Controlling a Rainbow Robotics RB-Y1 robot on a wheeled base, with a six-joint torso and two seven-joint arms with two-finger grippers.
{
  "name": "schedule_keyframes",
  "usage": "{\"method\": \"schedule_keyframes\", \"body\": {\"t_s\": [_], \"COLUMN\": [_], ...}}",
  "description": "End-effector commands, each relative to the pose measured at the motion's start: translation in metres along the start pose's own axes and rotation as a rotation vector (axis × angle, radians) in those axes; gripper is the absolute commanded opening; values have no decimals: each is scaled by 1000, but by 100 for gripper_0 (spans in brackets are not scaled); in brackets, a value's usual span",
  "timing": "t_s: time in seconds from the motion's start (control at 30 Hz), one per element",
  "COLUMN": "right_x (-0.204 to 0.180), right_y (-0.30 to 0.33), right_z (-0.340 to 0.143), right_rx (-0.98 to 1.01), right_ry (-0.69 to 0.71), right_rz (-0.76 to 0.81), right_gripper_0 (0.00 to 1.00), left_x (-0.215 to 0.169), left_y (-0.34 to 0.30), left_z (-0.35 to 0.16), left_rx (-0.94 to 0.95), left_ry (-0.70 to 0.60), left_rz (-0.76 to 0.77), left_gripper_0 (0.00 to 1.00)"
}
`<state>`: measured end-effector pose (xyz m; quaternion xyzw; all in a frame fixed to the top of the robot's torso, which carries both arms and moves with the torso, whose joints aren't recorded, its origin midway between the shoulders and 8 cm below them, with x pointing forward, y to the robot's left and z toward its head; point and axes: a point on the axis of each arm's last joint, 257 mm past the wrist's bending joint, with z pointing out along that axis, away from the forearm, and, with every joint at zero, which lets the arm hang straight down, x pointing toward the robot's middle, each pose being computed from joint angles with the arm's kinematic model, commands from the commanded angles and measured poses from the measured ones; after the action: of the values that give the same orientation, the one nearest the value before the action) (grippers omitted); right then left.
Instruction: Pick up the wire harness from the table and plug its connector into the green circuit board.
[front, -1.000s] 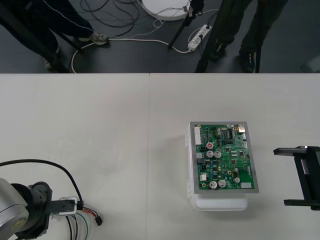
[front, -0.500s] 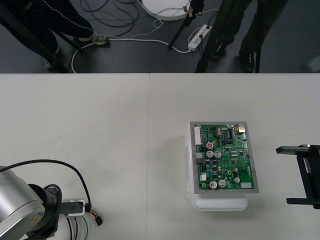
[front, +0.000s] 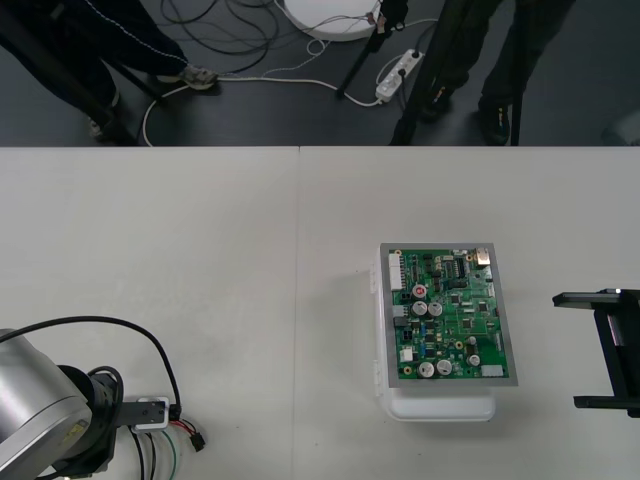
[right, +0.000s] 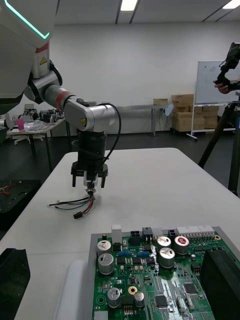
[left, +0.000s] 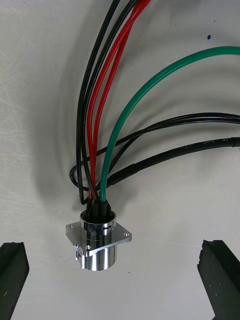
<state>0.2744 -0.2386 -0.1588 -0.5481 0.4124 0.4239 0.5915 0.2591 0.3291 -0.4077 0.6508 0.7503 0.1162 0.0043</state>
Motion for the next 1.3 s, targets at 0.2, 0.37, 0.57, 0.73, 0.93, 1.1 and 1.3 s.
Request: {"method": "schedule_keyframes", "body": {"t_s": [0.2,0.37,0.57,0.73,0.93,1.1,1.3], "right_x": [-10,-10,-11,-11,-11,-11,-11], "right_y": [-14,-14,-16,-15,-16,-16,-15], "right_z": [-16,-16,-16,-15,-15,-15,-15], "right_rx": [5,9,12,12,12,12,13], "right_ry": [39,35,34,31,32,32,28], "right_rz": [-41,-38,-35,-33,-34,-35,-33], "right_gripper_0": [100,100,100,100,100,100,100], "left_x": [-16,-17,-20,-26,-29,-29,-24], "left_y": [10,16,16,17,17,17,19], "left_z": [15,23,22,22,22,22,22], "left_rx": [-38,-58,-59,-62,-63,-63,-66], "left_ry": [-53,-67,-71,-82,-87,-86,-79], "left_rz": [125,156,171,186,197,203,198], "left_gripper_0": [98,99,99,99,99,99,99]}}
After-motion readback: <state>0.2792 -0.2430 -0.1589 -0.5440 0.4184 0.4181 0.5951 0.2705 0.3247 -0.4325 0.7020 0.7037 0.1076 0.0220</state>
